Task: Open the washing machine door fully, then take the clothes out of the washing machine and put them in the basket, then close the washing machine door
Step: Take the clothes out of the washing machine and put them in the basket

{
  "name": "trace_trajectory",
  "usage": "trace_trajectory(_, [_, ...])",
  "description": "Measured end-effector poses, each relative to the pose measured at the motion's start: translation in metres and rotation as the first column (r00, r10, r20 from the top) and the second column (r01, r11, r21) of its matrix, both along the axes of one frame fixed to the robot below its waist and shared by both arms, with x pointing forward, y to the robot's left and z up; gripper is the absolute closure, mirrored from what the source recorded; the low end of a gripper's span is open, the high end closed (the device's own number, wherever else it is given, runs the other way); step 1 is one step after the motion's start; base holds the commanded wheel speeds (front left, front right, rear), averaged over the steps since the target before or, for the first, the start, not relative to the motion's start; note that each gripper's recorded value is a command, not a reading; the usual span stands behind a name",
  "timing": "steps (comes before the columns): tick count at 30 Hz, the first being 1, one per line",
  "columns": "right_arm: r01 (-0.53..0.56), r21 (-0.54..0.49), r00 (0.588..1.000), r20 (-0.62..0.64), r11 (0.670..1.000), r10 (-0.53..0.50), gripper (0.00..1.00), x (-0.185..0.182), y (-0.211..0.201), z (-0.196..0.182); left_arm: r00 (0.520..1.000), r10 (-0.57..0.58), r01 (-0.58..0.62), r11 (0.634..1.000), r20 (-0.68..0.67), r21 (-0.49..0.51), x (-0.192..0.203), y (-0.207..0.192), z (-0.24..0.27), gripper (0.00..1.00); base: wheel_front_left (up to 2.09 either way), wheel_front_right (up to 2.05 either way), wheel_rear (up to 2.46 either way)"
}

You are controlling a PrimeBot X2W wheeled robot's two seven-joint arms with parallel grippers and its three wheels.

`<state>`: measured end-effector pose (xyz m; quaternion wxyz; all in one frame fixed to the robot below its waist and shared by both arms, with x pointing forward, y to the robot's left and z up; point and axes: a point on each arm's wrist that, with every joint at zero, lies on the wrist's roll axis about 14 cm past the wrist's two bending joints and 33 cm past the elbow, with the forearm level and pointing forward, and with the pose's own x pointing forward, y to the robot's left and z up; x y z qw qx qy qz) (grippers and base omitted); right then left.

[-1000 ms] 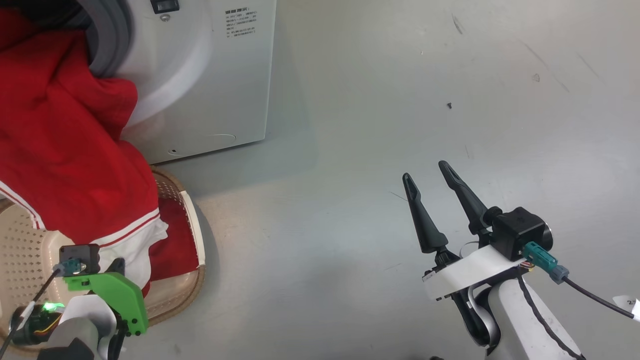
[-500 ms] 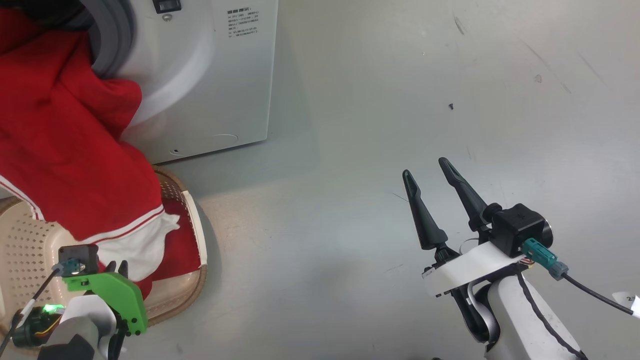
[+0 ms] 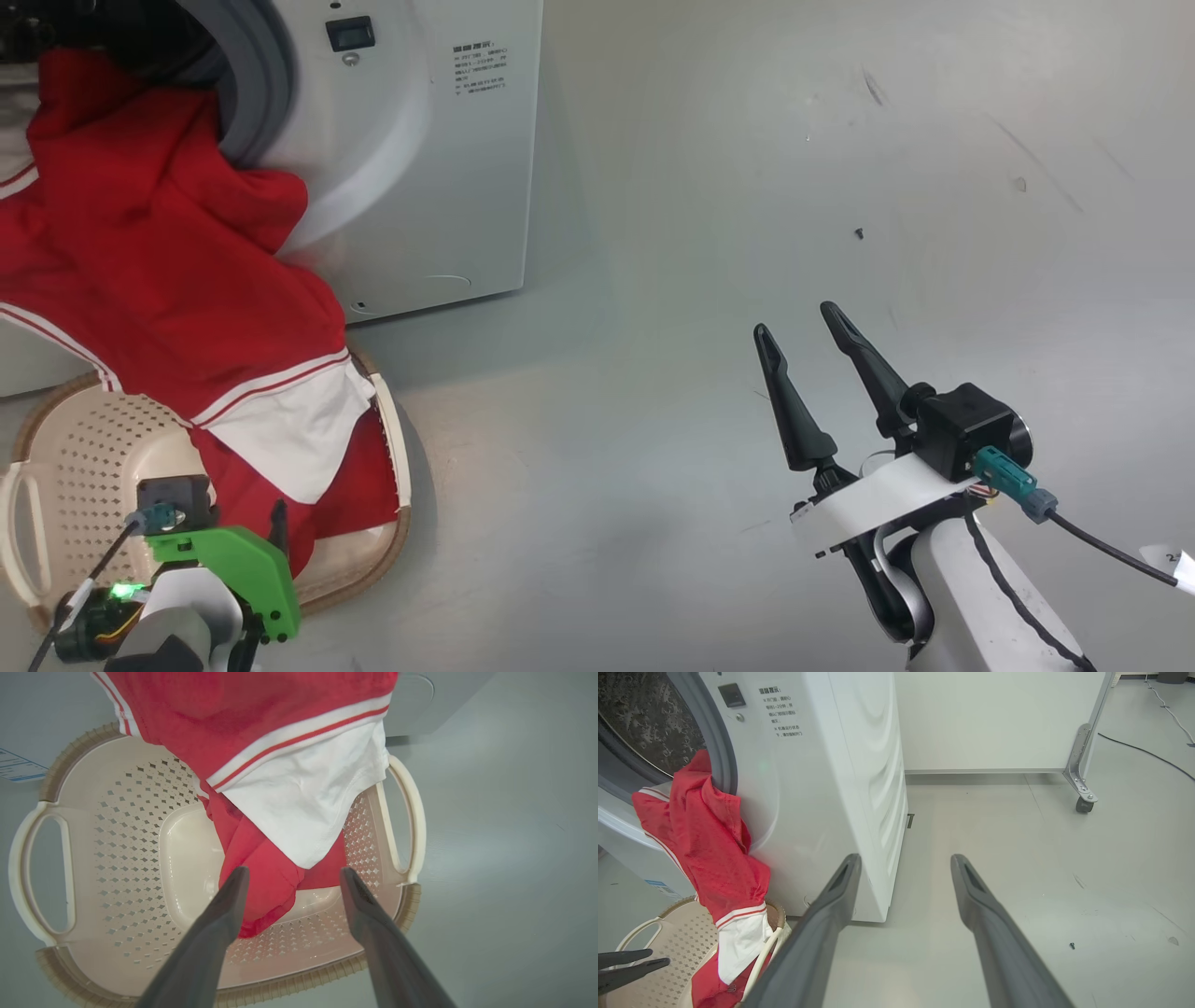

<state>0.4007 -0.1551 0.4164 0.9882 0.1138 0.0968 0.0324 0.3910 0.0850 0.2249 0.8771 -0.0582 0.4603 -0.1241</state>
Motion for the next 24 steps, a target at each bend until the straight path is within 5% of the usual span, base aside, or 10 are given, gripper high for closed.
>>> trace_trajectory(10, [-0.020, 0.010, 0.999, 0.041, 1.000, 0.020, 0.00, 0.005, 0.007, 0.012, 0.986, 0.055, -0.047, 0.997, 0.156, -0.054, 0.023, -0.001, 0.036, 0.00, 0.00, 0.00, 0.00])
trace_trajectory(24, [-0.069, 0.030, 0.994, 0.091, 0.997, 0.067, 0.00, 0.000, 0.026, 0.031, 0.905, 0.121, -0.084, 0.991, 0.408, -0.107, 0.049, 0.012, 0.108, 0.00, 0.00, 0.00, 0.00])
